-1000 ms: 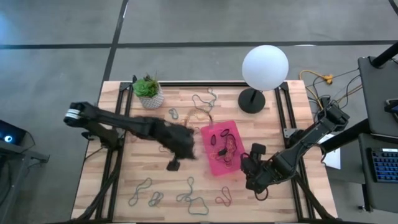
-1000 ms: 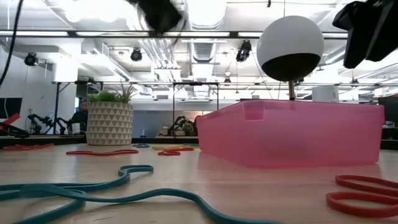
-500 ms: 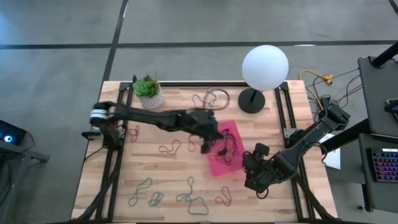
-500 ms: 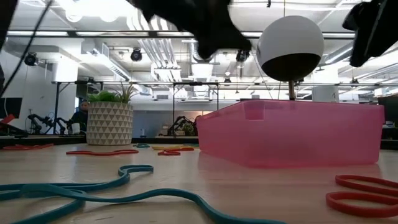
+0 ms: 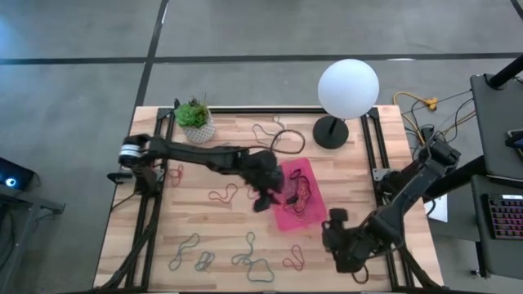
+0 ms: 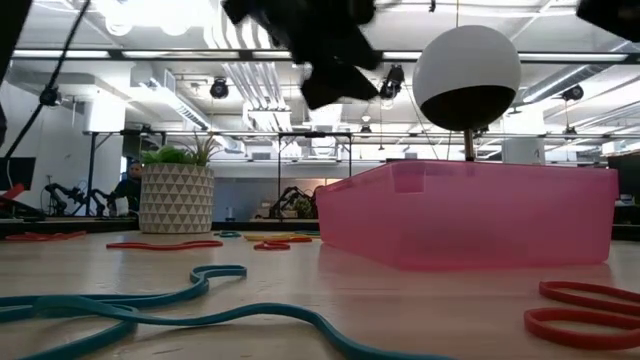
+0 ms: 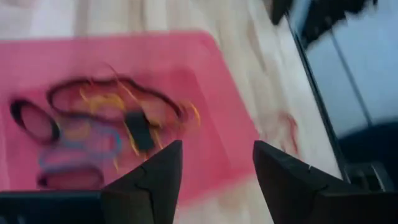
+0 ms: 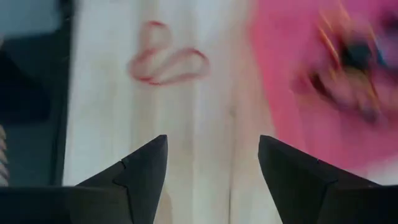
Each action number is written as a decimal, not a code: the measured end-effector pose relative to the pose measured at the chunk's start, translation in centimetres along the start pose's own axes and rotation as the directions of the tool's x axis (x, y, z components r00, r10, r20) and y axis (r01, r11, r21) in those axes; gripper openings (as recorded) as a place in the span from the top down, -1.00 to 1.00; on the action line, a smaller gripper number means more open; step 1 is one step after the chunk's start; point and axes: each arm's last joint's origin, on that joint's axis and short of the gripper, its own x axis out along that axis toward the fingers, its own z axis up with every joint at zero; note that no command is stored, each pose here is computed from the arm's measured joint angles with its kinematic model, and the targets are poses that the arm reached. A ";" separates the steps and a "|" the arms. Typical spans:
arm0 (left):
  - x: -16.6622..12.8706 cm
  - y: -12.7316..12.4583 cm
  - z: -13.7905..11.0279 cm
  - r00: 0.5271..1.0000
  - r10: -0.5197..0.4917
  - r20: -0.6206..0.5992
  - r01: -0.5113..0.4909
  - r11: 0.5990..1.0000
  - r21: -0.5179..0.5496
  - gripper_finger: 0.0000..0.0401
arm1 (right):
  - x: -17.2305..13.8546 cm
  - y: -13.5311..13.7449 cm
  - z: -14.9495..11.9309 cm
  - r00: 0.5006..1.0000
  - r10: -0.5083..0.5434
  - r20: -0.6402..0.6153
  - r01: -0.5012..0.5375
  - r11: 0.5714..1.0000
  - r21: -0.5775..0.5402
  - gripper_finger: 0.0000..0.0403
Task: Pick and place rubber bands into bin
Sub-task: Put the red rubber band into the pink bin
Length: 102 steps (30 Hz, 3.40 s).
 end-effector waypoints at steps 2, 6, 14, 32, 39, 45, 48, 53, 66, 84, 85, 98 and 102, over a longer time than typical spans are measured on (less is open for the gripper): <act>-1.1 -1.6 -1.0 0.998 0.034 -0.057 -0.033 0.999 0.017 0.10 | 0.8 0.6 0.3 1.000 0.021 0.023 -0.017 0.990 -0.138 -0.18; -2.4 -5.1 -3.1 0.992 0.072 -0.105 -0.067 0.996 0.055 0.16 | 3.5 1.5 1.0 0.998 0.034 0.045 -0.017 0.944 -0.329 -0.18; -3.9 -11.2 -6.0 0.992 0.113 -0.058 -0.116 0.992 -0.057 0.29 | 8.1 3.7 0.7 0.992 0.098 -0.077 -0.124 0.801 -0.586 -0.18; -3.4 -15.5 -7.5 0.991 0.120 0.064 -0.106 0.974 -0.199 0.36 | 12.3 6.2 3.1 0.979 0.143 -0.147 -0.204 0.749 -0.631 -0.13; -3.4 -15.6 -7.1 0.988 0.116 0.105 -0.093 0.974 -0.205 0.36 | 12.5 4.9 3.9 0.979 0.139 -0.147 -0.201 0.771 -0.605 -0.13; -3.4 -15.5 -7.1 0.986 0.124 0.108 -0.100 0.973 -0.206 0.36 | 14.0 2.8 4.6 0.952 0.202 -0.228 -0.294 0.806 -0.513 -0.04; -3.4 -15.5 -7.1 0.986 0.124 0.108 -0.100 0.973 -0.206 0.36 | 14.5 2.2 4.8 0.946 0.214 -0.245 -0.311 0.812 -0.493 0.05; -3.4 -15.5 -7.2 0.987 0.126 0.103 -0.102 0.973 -0.205 0.36 | 15.3 2.0 4.6 0.943 0.201 -0.264 -0.310 0.819 -0.484 0.27; -3.4 -15.5 -7.3 0.987 0.131 0.089 -0.113 0.977 -0.180 0.36 | 15.2 1.2 5.6 0.971 0.121 -0.207 -0.181 0.935 -0.305 0.95; -3.4 -15.5 -7.2 0.987 0.129 0.098 -0.114 0.983 -0.145 0.36 | -2.3 -4.8 8.6 0.920 -0.302 0.250 0.240 0.938 0.250 0.96; -3.4 -15.5 -7.2 0.987 0.129 0.101 -0.113 0.983 -0.146 0.36 | -3.0 -5.8 8.4 0.901 -0.357 0.247 0.279 0.912 0.302 0.96; -3.4 -15.3 -7.2 0.976 0.180 0.124 -0.159 0.974 -0.164 0.35 | -2.1 -12.5 10.2 0.868 -0.480 0.126 0.404 0.832 0.380 0.87; -3.4 -15.0 -7.4 0.963 0.244 0.114 -0.216 0.953 -0.210 0.29 | -0.6 -12.2 10.2 0.884 -0.461 0.077 0.418 0.854 0.310 0.62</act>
